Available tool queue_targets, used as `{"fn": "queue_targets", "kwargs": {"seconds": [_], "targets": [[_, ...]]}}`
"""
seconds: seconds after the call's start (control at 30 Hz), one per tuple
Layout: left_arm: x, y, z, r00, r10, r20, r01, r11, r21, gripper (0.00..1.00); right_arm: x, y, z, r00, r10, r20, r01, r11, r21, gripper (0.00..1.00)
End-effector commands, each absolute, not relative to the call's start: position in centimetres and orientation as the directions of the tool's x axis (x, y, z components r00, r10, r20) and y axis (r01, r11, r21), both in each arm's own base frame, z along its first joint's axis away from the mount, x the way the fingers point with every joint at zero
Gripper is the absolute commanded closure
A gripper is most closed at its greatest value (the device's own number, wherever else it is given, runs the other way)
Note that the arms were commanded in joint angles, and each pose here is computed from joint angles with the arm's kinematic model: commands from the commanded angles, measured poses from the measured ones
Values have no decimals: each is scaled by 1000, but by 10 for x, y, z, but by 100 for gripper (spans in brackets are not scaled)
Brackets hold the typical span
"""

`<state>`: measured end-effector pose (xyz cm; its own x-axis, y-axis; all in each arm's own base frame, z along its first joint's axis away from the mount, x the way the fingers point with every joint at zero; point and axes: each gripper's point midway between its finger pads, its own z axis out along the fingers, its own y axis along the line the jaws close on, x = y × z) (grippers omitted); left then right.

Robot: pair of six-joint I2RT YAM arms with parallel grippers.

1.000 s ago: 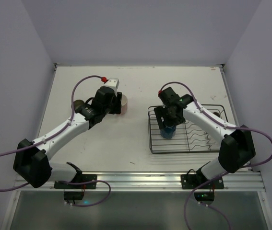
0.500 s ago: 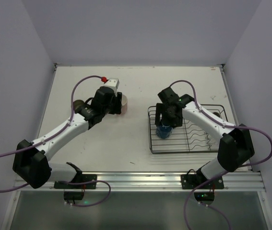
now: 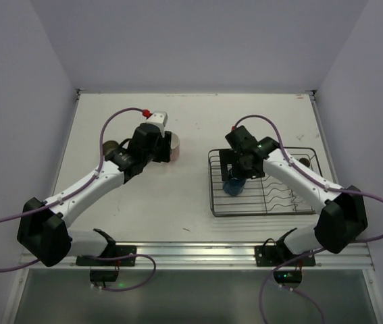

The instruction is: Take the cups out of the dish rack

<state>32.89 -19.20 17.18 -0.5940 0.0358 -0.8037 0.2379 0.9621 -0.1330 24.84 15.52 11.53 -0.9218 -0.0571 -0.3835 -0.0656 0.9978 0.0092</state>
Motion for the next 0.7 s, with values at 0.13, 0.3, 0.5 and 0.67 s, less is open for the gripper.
{"fn": "queue_targets", "kwargs": {"seconds": [0.13,0.3,0.5,0.67], "targets": [[328,-193,184,-572,17,-820,256,954,-159,46,255,166,190,-799,-164,-578,-256,963,81,1],[324,-194,187,-561,5,-828,271,946,-178,46,245,169,190,-771,-344,-536,-419,908,20,1],[319,-194,190,-554,10,-832,292,939,-183,46,246,137,174,-571,-652,-499,-618,741,-261,1],[316,-200,188,-560,9,-829,320,925,-206,47,242,133,181,-427,-758,-493,-719,615,-323,1]]}}
